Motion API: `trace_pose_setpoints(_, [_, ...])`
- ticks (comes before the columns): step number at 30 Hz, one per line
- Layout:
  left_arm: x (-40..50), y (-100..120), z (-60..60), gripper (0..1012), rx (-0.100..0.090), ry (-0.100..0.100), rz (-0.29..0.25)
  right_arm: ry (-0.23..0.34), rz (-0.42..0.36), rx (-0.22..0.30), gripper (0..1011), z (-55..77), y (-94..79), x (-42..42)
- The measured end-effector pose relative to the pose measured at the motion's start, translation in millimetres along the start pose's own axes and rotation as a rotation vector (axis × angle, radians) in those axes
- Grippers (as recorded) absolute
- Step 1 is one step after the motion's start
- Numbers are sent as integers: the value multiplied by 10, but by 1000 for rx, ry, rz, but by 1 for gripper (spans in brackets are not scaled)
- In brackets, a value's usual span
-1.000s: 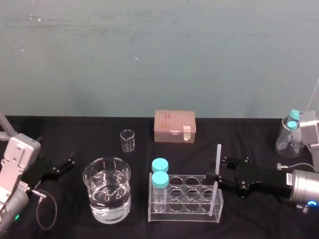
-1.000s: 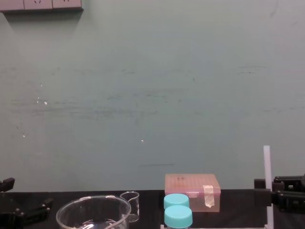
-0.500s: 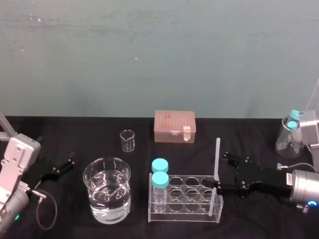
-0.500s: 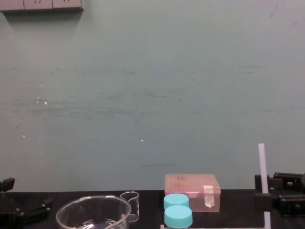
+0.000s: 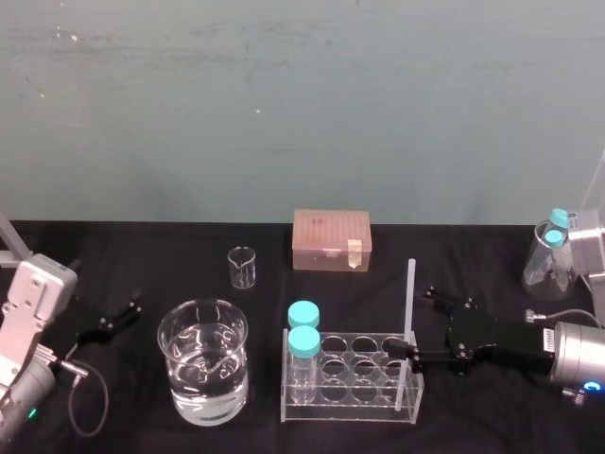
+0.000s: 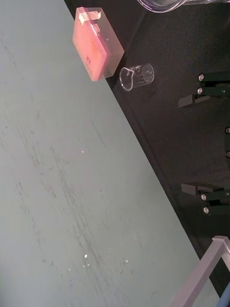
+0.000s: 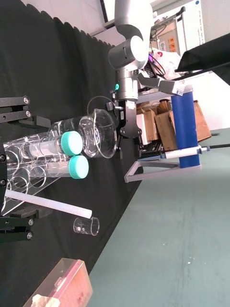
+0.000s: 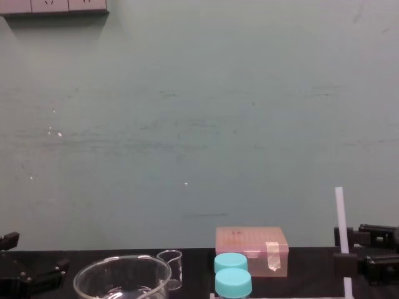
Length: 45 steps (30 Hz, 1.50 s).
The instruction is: Pick up the stirring rod with one hand, then place it down.
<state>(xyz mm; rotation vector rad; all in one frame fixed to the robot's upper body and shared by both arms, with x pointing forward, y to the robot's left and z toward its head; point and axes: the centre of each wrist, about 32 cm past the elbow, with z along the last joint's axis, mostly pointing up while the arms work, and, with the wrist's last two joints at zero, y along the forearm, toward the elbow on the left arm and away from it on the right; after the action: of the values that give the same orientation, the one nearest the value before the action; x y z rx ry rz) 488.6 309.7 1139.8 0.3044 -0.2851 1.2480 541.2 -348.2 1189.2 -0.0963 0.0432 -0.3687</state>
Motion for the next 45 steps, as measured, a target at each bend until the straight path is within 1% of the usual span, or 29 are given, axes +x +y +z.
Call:
trace_pose_setpoints(1, [0, 0, 0, 1005, 0, 0, 0, -1, -1, 2, 1003, 7, 0, -2])
trace_pose_setpoints(4, [0, 0, 0, 1005, 0, 0, 0, -17, -26, 37, 1003, 110, -10, -27])
trace_pose_setpoints(5, [0, 0, 0, 1005, 0, 0, 0, -17, -26, 37, 1003, 110, -10, -27])
trace_pose_setpoints(7, [0, 0, 0, 1005, 0, 0, 0, -35, -45, 73, 1003, 219, -16, -52])
trace_pose_setpoints(9, [0, 0, 0, 1005, 0, 0, 0, -47, -52, 96, 1003, 282, -14, -65])
trace_pose_setpoints(10, [0, 0, 0, 1005, 0, 0, 0, -57, -61, 115, 1003, 334, -18, -73])
trace_pose_setpoints(12, [0, 0, 0, 1005, 0, 0, 0, -66, -66, 133, 1003, 382, -16, -83])
trace_pose_setpoints(13, [0, 0, 0, 1005, 0, 0, 0, -76, -74, 152, 1003, 431, -19, -92])
trace_pose_setpoints(16, [0, 0, 0, 1005, 0, 0, 0, -91, -87, 177, 1003, 499, -20, -109])
trace_pose_setpoints(17, [0, 0, 0, 1005, 0, 0, 0, -101, -101, 192, 1003, 532, -21, -122])
trace_pose_setpoints(20, [0, 0, 0, 1005, 0, 0, 0, -116, -133, 214, 1003, 569, -19, -146])
trace_pose_setpoints(21, [0, 0, 0, 1005, 0, 0, 0, -130, -169, 226, 1003, 585, -17, -170])
trace_pose_setpoints(22, [0, 0, 0, 1005, 0, 0, 0, -134, -186, 229, 1003, 587, -15, -182])
trace_pose_setpoints(23, [0, 0, 0, 1005, 0, 0, 0, -145, -234, 238, 1003, 587, -10, -209])
trace_pose_setpoints(24, [0, 0, 0, 1005, 0, 0, 0, -150, -259, 242, 1003, 585, -7, -222])
trace_pose_setpoints(25, [0, 0, 0, 1005, 0, 0, 0, -158, -313, 247, 1003, 574, 0, -246])
trace_pose_setpoints(26, [0, 0, 0, 1005, 0, 0, 0, -158, -313, 247, 1003, 574, 0, -246])
trace_pose_setpoints(27, [0, 0, 0, 1005, 0, 0, 0, -163, -366, 249, 1003, 553, 15, -271])
trace_pose_setpoints(29, [0, 0, 0, 1005, 0, 0, 0, -171, -422, 249, 1003, 535, 31, -289])
trace_pose_setpoints(30, [0, 0, 0, 1005, 0, 0, 0, -173, -449, 248, 1003, 523, 41, -297])
trace_pose_setpoints(31, [0, 0, 0, 1005, 0, 0, 0, -179, -496, 243, 1003, 501, 63, -312])
trace_pose_setpoints(33, [0, 0, 0, 1005, 0, 0, 0, -184, -541, 240, 1003, 479, 93, -323])
trace_pose_setpoints(34, [0, 0, 0, 1005, 0, 0, 0, -182, -579, 231, 1003, 453, 121, -327])
trace_pose_setpoints(36, [0, 0, 0, 1005, 0, 0, 0, -167, -623, 212, 1003, 399, 159, -314])
trace_pose_setpoints(38, [0, 0, 0, 1005, 0, 0, 0, -159, -643, 203, 1003, 369, 190, -298])
trace_pose_setpoints(39, [0, 0, 0, 1005, 0, 0, 0, -151, -658, 194, 1003, 333, 218, -278])
trace_pose_setpoints(45, [0, 0, 0, 1005, 0, 0, 0, -102, -696, 164, 1003, 186, 303, -218])
